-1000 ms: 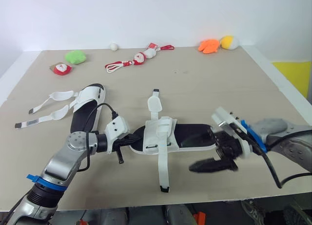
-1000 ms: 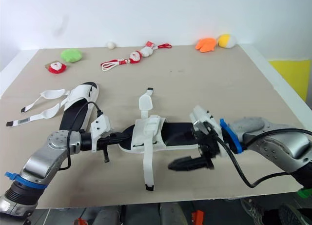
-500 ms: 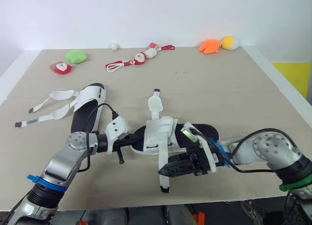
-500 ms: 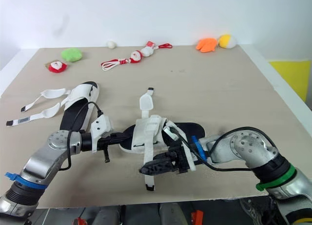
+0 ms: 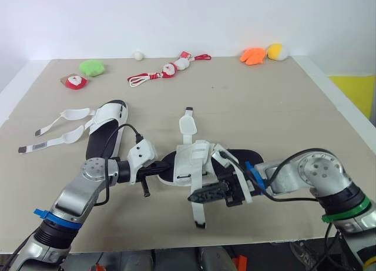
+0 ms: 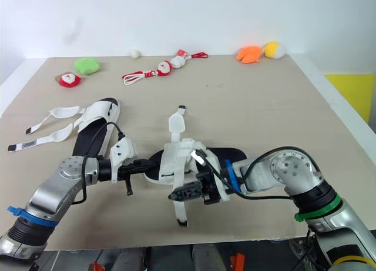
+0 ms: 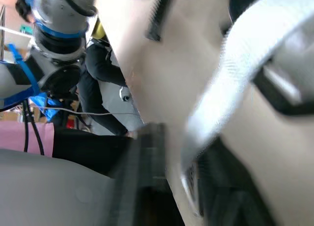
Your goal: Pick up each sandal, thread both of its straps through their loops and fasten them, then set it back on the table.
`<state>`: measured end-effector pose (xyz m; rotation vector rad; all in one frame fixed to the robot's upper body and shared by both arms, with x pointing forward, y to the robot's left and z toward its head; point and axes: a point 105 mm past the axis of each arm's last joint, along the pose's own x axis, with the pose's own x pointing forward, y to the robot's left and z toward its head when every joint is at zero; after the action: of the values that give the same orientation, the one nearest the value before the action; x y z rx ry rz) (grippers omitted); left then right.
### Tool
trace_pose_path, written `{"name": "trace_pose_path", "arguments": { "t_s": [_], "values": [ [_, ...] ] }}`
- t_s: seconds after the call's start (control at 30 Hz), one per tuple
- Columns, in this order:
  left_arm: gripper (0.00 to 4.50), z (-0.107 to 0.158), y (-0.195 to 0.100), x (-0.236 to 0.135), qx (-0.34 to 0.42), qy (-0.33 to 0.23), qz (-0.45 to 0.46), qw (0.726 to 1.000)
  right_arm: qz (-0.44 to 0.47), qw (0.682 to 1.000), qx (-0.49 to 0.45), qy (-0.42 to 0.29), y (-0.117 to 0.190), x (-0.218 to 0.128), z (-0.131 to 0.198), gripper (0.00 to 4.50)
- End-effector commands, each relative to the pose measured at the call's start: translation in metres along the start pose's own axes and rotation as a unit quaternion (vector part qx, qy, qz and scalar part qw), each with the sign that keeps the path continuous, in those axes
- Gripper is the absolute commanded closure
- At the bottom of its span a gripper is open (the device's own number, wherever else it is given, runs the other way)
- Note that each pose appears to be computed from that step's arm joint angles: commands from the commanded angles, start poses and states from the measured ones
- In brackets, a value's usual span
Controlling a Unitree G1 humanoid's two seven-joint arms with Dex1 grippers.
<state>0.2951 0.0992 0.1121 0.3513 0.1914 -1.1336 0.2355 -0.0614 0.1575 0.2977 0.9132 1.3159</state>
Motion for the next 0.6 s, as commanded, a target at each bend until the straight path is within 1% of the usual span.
{"name": "trace_pose_path", "arguments": {
  "t_s": [0.03,0.33,0.53,0.6],
  "values": [
    [4.5,-0.018,-0.003,0.004,-0.024,0.031,-0.005,0.999,0.008,0.998,-0.043,-0.042,0.009,-0.012,0.041,4.36],
    [4.5,-0.018,-0.004,0.007,-0.022,0.03,-0.007,0.999,-0.003,0.996,-0.046,-0.073,-0.001,-0.022,0.082,4.36],
    [4.5,-0.018,-0.006,0.008,-0.022,0.03,-0.01,0.999,0.029,0.995,0.042,-0.091,-0.008,-0.033,0.108,4.36],
    [4.5,-0.018,-0.006,0.008,-0.022,0.031,-0.01,0.999,0.03,0.994,0.06,-0.088,-0.01,-0.036,0.111,4.36]
  ]
}}
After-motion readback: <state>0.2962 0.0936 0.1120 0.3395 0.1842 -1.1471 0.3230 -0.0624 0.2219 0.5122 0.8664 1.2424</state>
